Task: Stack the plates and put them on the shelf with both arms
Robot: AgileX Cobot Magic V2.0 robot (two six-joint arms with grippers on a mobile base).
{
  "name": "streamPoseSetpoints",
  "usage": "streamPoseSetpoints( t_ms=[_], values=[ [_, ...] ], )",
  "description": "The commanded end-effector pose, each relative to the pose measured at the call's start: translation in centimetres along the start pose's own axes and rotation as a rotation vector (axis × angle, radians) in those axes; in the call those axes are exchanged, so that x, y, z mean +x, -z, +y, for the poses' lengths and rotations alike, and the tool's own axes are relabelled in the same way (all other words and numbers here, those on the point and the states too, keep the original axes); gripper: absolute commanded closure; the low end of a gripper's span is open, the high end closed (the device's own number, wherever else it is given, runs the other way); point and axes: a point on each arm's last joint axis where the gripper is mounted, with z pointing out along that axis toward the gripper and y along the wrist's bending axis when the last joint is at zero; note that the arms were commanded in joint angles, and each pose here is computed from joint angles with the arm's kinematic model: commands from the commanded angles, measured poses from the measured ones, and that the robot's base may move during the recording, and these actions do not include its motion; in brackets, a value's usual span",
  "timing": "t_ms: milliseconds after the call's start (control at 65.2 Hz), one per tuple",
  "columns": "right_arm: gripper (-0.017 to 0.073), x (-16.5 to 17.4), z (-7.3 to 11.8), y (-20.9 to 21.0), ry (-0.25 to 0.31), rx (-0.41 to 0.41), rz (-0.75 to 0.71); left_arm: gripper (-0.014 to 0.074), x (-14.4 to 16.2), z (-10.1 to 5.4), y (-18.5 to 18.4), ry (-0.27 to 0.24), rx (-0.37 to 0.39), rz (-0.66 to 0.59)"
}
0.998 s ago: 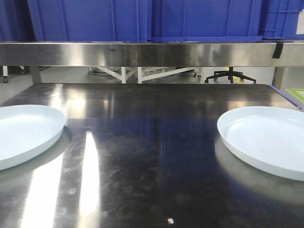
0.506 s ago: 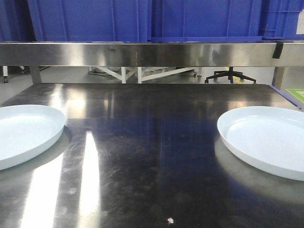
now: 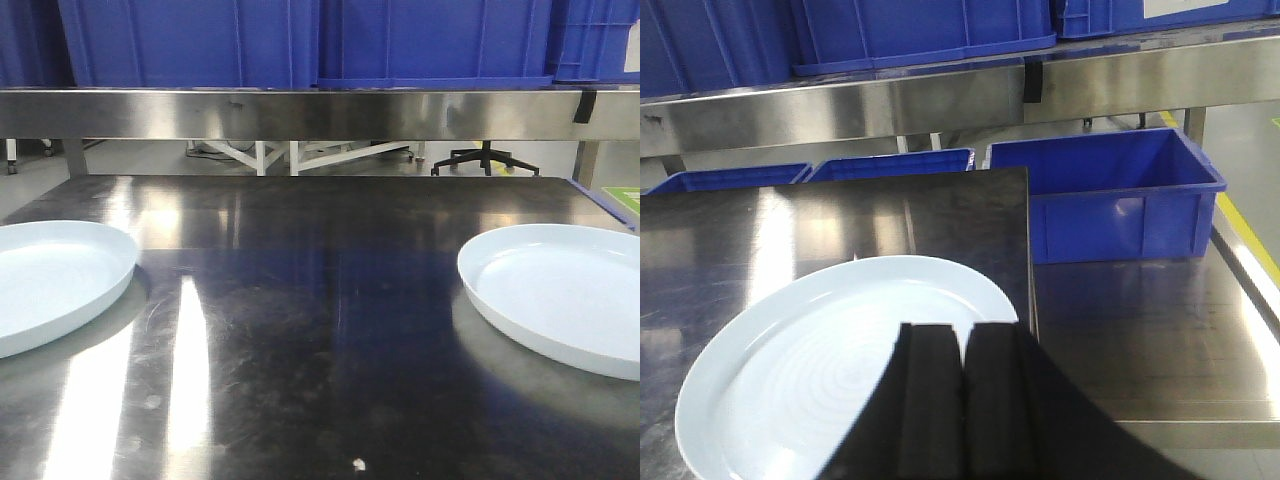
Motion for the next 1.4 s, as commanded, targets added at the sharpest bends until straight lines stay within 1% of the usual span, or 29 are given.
streamPoseSetpoints(
  t_ms=[0,46,77,138,169,246,307,338,414,476,506,522,552,614,675,737,798,921,998,1105,1381],
  values=[
    [0.0511,-1.0,0.1,0.2,0.013,-0.013,-0.105,0.0510,-1.6,-0.1,0.9,0.002,0.011,-0.108],
    [0.0511,-1.0,0.1,0.2,0.014,-0.013,-0.106,0.0510,-1.6,-0.1,0.9,0.002,0.011,-0.108],
    [0.0511,-1.1,0.2,0.2,0.030,-0.013,-0.115,0.0510,-1.6,-0.1,0.9,0.002,0.011,-0.108],
    [0.0511,-1.2,0.2,0.2,0.098,-0.010,-0.131,0.0510,-1.6,-0.1,0.9,0.002,0.011,-0.108],
    [0.0511,-1.4,0.2,0.2,0.115,-0.013,-0.152,0.0510,-1.6,-0.1,0.9,0.002,0.011,-0.108],
    [0.0511,-2.1,0.4,0.3,0.116,-0.029,-0.230,0.0510,-1.6,-0.1,0.9,0.005,0.014,-0.106],
    [0.0511,-2.5,0.5,0.4,0.100,-0.040,-0.273,0.0510,-1.6,-0.1,0.9,0.005,0.014,-0.106],
    [0.0511,-2.6,0.5,0.5,0.083,-0.047,-0.290,0.0510,-1.6,-0.1,0.9,0.005,0.014,-0.106],
    [0.0511,-3.5,0.7,0.7,-0.006,-0.063,-0.311,0.0510,-1.6,-0.1,0.9,0.005,0.014,-0.106],
    [0.0511,-4.8,0.8,1.0,-0.062,-0.064,-0.299,0.0510,-1.6,-0.1,0.9,0.005,0.013,-0.102],
    [0.0511,-5.6,0.9,1.2,-0.116,-0.062,-0.273,0.0510,-1.5,-0.1,0.9,0.005,0.013,-0.099],
    [0.0511,-5.8,1.0,1.2,-0.133,-0.057,-0.248,0.0510,-1.5,-0.1,0.9,0.005,0.013,-0.097],
    [0.0511,-6.4,1.1,1.3,-0.144,-0.050,-0.219,0.0510,-1.5,-0.1,0.9,0.005,0.013,-0.097],
    [0.0511,-8.2,1.3,1.1,-0.142,-0.023,-0.126,0.0510,-1.5,-0.1,0.9,0.006,0.013,-0.097],
    [0.0511,-10.0,1.5,0.2,-0.106,0.009,-0.029,0.0510,-1.5,-0.1,0.9,0.006,0.013,-0.096],
    [0.0511,-11.3,1.7,-1.2,-0.086,0.032,0.053,0.0510,-1.5,-0.1,0.9,0.006,0.013,-0.096],
    [0.0511,-11.9,1.8,-3.4,-0.076,0.062,0.172,0.0510,-1.5,-0.1,0.9,0.007,0.015,-0.097],
    [0.0511,-12.5,1.8,-6.6,-0.075,0.086,0.285,0.0510,-1.5,-0.1,0.9,0.007,0.015,-0.099],
    [0.0511,-12.7,2.0,-8.1,-0.100,0.089,0.325,0.0510,-1.5,-0.1,0.9,0.007,0.015,-0.099],
    [0.0511,-13.2,2.0,-9.0,-0.101,0.092,0.339,0.0510,-1.6,-0.1,0.9,0.007,0.015,-0.101],
    [0.0511,-14.1,2.2,-9.3,-0.102,0.072,0.264,0.0510,-1.5,-0.1,0.9,0.007,0.014,-0.093]
  ],
)
